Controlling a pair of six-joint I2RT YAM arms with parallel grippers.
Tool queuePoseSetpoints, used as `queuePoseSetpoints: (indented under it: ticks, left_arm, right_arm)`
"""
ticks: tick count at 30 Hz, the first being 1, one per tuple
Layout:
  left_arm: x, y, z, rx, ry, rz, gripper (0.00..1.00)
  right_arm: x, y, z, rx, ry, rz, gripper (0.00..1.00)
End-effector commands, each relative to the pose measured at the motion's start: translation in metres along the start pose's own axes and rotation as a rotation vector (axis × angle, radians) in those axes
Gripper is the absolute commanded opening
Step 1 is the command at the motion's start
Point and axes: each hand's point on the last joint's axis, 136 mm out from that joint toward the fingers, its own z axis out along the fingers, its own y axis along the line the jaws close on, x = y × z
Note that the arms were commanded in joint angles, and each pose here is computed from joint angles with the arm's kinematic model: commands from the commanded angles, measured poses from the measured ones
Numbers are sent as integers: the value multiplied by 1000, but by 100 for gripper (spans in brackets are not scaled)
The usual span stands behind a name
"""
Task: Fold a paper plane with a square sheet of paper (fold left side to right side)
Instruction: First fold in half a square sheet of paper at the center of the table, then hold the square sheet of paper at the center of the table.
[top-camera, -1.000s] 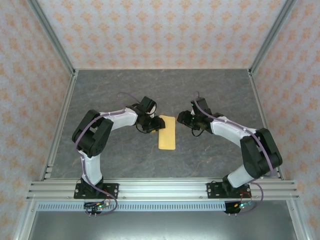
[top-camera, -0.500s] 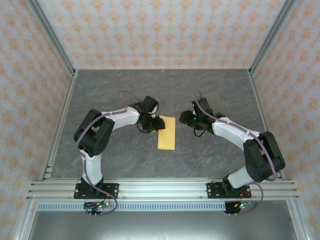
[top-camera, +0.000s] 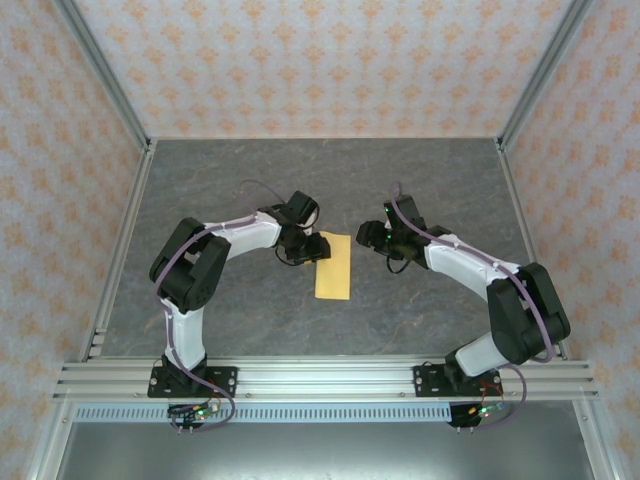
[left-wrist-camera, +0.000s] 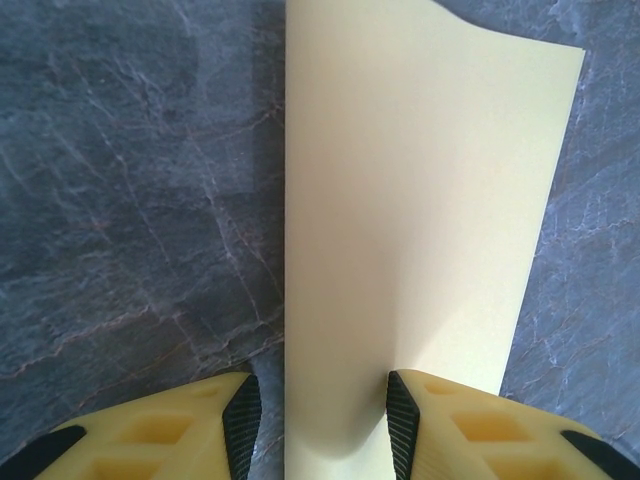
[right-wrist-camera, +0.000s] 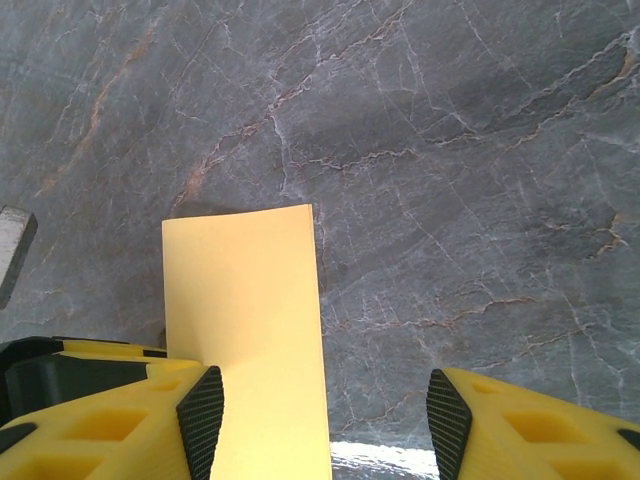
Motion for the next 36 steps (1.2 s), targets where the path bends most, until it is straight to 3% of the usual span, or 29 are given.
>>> queuePoseSetpoints:
  ticks: [1, 36]
  left_arm:
    - [8, 16, 15, -79, 28, 16, 42]
    - [9, 18, 18, -108, 32, 26, 43]
  right_arm:
    - [-2, 9, -4, -35, -17, 4, 60]
    - [7, 12, 2, -56, 13, 13, 58]
